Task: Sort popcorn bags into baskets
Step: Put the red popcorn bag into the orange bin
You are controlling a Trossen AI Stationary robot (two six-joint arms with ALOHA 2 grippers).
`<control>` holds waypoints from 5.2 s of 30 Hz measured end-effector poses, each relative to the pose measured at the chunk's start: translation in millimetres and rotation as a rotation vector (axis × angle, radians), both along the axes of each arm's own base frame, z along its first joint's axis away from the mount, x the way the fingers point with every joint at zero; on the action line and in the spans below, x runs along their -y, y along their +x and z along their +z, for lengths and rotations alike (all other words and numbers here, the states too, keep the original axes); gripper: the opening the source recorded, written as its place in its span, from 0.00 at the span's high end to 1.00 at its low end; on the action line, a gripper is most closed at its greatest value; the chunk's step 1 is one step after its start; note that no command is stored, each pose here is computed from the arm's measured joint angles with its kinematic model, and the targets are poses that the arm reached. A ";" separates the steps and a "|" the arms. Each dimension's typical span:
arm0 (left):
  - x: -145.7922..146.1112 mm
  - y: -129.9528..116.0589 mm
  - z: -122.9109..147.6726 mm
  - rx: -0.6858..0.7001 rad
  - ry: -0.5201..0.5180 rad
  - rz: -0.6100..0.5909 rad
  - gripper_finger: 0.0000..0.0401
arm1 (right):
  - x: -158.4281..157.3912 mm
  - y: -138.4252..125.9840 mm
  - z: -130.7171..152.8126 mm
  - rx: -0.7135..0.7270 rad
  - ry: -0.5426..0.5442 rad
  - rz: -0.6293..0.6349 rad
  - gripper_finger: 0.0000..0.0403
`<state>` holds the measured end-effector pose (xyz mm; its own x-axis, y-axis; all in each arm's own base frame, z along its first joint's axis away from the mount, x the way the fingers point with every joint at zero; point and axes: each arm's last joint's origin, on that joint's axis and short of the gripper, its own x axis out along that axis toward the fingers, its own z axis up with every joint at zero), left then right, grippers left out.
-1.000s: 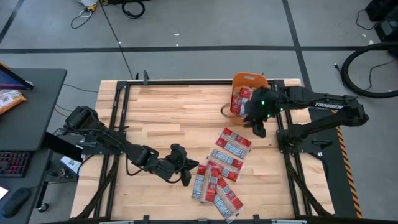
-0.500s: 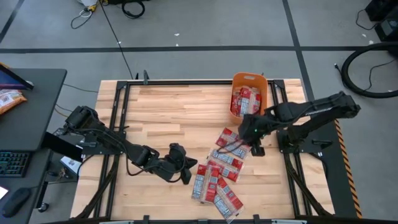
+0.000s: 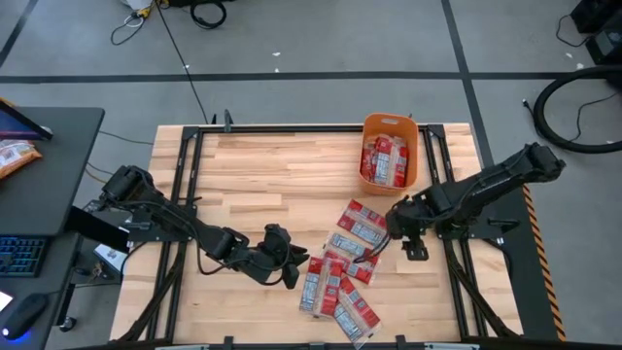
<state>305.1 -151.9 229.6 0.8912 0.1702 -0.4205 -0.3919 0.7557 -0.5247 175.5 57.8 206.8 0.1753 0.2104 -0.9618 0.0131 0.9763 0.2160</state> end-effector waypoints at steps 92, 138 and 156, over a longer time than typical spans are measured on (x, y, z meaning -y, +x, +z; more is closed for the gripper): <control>1.5 1.5 0.3 -0.008 -0.074 -0.065 0.73 | -19.2 78.6 -42.0 0.073 -0.459 0.285 0.98; -6.8 -15.9 33.6 0.037 -0.096 -0.120 0.73 | 104.8 50.7 176.9 0.399 -0.829 -0.174 0.99; -17.4 -10.9 33.7 0.045 -0.088 -0.067 0.73 | 153.4 3.5 193.3 0.343 -0.885 -0.310 0.99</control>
<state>294.1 -134.5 263.3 0.9176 0.0735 -0.3908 -0.3164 0.7300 -0.6058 179.0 -95.5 400.1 0.3988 -0.6592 -0.6375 0.3675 0.7518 -0.5475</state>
